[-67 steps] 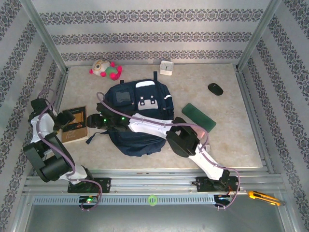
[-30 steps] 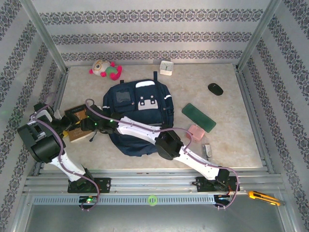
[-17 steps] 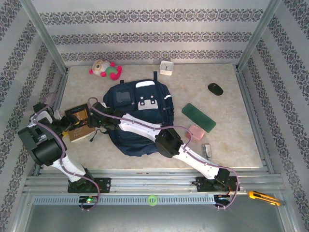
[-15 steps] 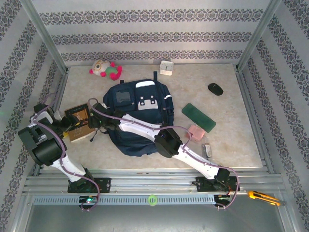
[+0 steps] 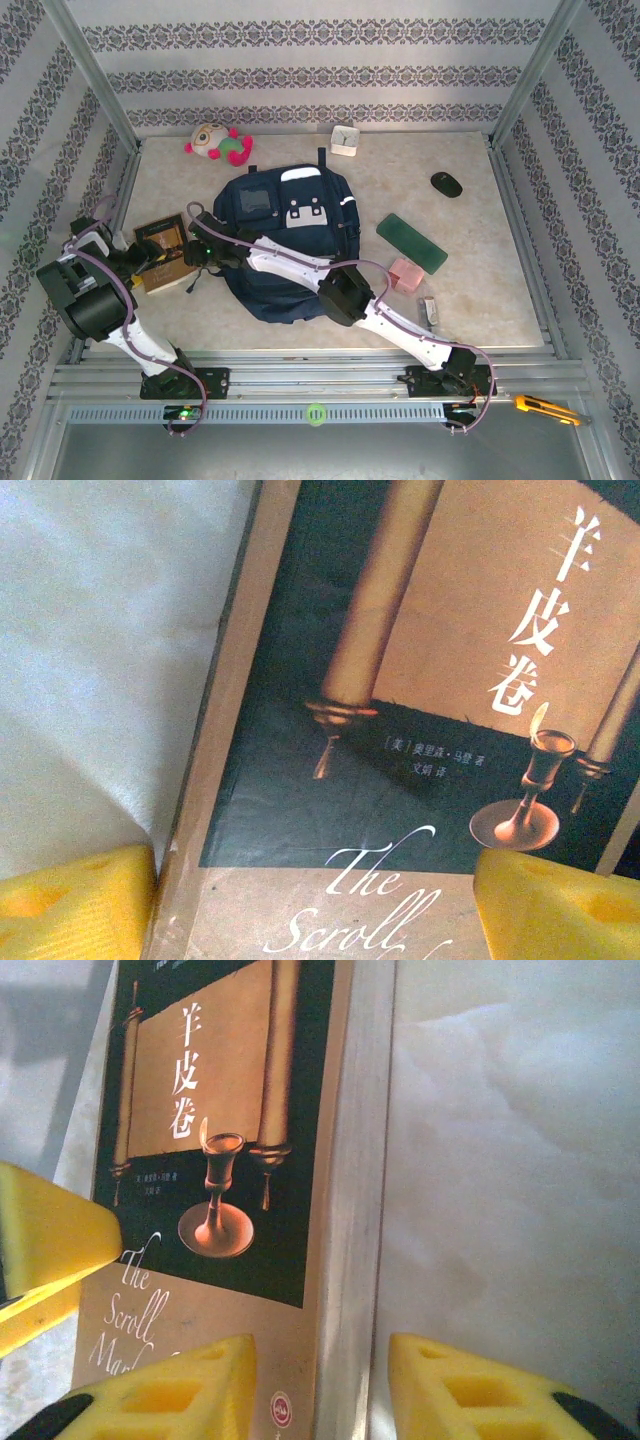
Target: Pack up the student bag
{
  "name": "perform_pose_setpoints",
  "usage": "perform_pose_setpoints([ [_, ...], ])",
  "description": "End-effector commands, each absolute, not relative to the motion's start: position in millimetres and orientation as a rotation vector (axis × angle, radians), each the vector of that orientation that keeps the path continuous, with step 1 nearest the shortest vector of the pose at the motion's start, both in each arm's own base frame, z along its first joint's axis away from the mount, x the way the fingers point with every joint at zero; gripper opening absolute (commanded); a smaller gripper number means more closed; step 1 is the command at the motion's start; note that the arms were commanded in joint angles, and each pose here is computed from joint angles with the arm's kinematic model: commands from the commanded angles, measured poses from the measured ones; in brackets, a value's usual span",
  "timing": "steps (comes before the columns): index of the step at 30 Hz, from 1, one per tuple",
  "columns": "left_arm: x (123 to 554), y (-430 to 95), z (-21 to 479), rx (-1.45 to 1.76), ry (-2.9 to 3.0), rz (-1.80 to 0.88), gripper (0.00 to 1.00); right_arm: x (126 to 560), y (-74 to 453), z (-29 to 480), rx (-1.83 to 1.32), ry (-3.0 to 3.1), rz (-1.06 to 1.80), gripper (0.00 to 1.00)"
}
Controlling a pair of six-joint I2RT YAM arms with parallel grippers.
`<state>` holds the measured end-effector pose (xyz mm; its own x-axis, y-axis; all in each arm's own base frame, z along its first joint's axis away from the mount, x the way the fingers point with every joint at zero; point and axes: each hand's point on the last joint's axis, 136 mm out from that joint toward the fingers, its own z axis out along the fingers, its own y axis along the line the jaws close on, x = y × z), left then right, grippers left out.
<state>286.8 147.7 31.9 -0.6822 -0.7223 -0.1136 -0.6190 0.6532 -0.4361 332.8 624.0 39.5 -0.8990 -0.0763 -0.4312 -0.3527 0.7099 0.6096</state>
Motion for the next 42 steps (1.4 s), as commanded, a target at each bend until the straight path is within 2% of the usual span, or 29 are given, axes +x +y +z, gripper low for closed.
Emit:
perform_pose_setpoints([
  [1, 309.1, 117.7, 43.3, -1.027, 2.465, -0.822, 0.8, 316.2, 623.4, 6.2, -0.328, 2.647, 1.026, 0.36],
  [12, 319.0, 94.7, 89.0, -0.916, 2.285, -0.993, 0.78, 311.6, 620.9, -3.3, -0.304, 2.702, 1.05, 0.26],
  [17, 324.9, 91.6, 107.9, -0.89, 2.216, -1.023, 0.77, 311.1, 621.5, -1.1, -0.303, 2.702, 1.058, 0.25],
  [20, 321.9, 93.0, 99.1, -0.898, 2.256, -0.969, 0.77, 310.8, 621.7, -0.9, -0.304, 2.704, 1.063, 0.24],
  [26, 318.2, 80.4, 70.4, -0.934, 2.312, -1.026, 0.76, 310.7, 622.3, -0.4, -0.303, 2.704, 1.071, 0.24],
  [33, 323.8, 72.2, 74.2, -0.895, 2.336, -1.012, 0.72, 313.0, 621.2, 0.5, -0.293, 2.704, 1.073, 0.24],
  [40, 317.5, 86.1, 73.5, -0.912, 2.397, -0.846, 0.48, 314.6, 619.1, 4.9, -0.293, 2.698, 1.059, 0.24],
  [42, 315.5, 91.4, 76.0, -0.908, 2.408, -0.779, 0.33, 316.7, 618.1, 11.3, -0.297, 2.683, 1.049, 0.27],
])
